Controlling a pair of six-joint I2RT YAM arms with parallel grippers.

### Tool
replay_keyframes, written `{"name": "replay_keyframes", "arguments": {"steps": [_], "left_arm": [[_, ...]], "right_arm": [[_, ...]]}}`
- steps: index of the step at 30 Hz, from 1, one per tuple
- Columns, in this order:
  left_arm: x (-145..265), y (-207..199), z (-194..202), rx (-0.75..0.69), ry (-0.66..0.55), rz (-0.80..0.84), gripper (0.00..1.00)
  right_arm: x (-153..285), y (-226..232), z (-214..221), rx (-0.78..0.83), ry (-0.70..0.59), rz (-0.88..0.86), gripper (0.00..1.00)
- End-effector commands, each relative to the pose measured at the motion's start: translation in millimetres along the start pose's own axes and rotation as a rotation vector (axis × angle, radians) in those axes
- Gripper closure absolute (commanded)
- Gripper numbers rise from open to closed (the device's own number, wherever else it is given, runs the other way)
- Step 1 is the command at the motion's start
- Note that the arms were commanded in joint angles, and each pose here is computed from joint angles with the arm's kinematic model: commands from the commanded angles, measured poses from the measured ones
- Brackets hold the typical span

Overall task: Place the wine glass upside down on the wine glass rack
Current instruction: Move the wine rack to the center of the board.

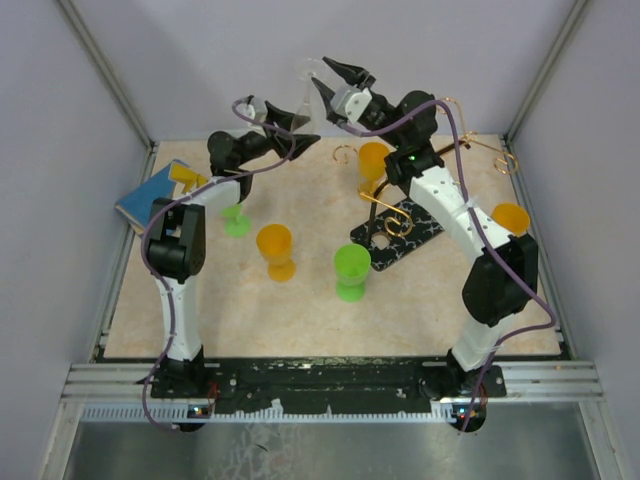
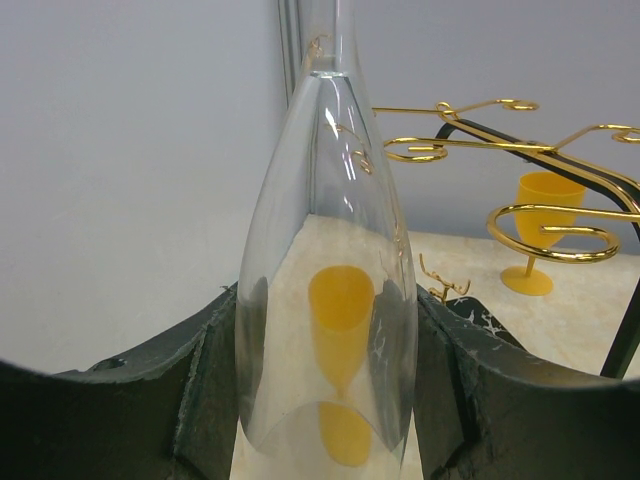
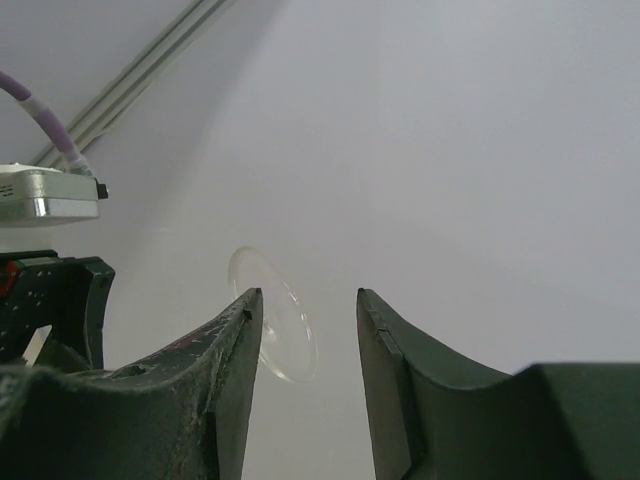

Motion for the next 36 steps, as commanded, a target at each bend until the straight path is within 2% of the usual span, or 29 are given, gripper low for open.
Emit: {"name": "replay_keyframes", "arguments": {"steps": [1, 16, 26, 36], "left_arm": [[-8, -1, -36, -0.084, -0.056, 0.017, 0.40], [-6, -5, -40, -0.087, -0.051, 0.033, 0.40], [-4, -11, -40, -0.079, -0.041, 0.043, 0.40], [-4, -11, -38, -0.084, -0.035, 0.048, 0.36]], "right_arm": [[0, -5, -30, 0.029, -0.059, -0.001, 0.56], [-2, 6, -3, 0.033, 0.013, -0.019, 0.57], [-10, 10, 13, 0.086, 0.059, -0.033, 0.70], [-8, 8, 14, 0.149, 0.102, -0.035, 0.90]]}}
Point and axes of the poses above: each gripper's point midway between its finger pads, its own x axis back along the fingers, its own y axis along the line the jaws close on, z = x × y, the point moved 5 cm from there along x, back along the fingers, and after that the axes turned 12 degrees about -x, right-handed, at the moved point
